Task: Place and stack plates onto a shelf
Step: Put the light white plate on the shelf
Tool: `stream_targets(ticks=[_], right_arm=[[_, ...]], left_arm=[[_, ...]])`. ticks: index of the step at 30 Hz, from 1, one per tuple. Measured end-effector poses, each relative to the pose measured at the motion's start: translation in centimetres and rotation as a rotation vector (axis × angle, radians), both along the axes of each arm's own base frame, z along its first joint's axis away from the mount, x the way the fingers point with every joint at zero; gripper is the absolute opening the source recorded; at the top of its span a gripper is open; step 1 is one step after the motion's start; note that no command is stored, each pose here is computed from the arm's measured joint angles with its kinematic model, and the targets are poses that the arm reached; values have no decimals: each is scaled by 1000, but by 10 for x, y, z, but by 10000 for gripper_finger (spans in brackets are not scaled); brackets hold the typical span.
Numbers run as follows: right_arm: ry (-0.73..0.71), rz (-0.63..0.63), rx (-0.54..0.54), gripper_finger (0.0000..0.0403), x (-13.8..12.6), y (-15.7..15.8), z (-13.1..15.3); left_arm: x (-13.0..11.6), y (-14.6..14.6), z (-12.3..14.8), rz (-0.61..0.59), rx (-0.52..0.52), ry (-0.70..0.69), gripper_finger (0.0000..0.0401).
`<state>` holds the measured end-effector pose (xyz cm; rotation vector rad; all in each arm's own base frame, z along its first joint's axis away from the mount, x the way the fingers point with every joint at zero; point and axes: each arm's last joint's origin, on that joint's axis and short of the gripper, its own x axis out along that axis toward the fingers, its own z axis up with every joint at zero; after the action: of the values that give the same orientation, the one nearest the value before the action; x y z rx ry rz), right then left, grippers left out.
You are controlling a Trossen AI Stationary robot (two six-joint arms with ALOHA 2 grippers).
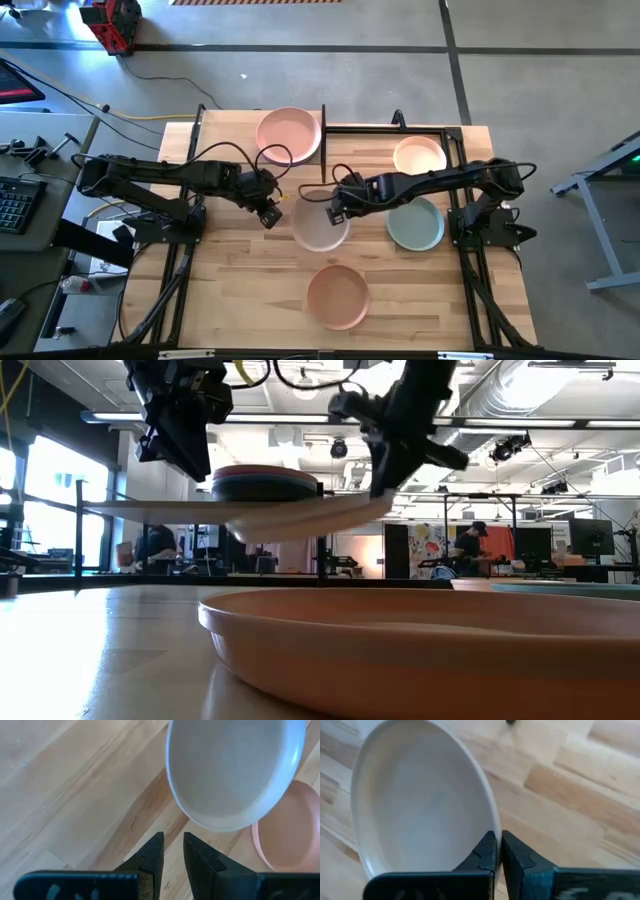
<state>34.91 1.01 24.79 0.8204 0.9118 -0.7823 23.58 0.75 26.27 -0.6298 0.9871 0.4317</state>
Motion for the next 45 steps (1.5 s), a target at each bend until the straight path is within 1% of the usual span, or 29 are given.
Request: stream_targets(ticks=[3,7,11,16,22,26,34,41,45], right_arm=[[-28,-3,-18,0,3,0,11],[-47,-4,-36,0,5,-1,17],[-66,3,-39,0,7,-1,18],[-101,4,-38,0,10,-1,20],[-164,30,-46,0,16,0,23],[-164,36,-32,0,16,0,23],[-109,11,-18,0,11,-1,20],[-155,17,-19,0,15,0,23],[-189,32,-27,0,18,0,25]], left_arm=[[0,0,0,0,0,0,62],[0,0,0,0,0,-3,62],[1,0,1,0,0,-13,62],[5,0,3,0,1,-58,62],[5,1,3,19,6,-58,62],[4,1,3,22,6,-55,62],[4,5,3,20,24,-45,62],[0,13,1,51,17,-5,62],[0,15,1,31,7,-6,62]])
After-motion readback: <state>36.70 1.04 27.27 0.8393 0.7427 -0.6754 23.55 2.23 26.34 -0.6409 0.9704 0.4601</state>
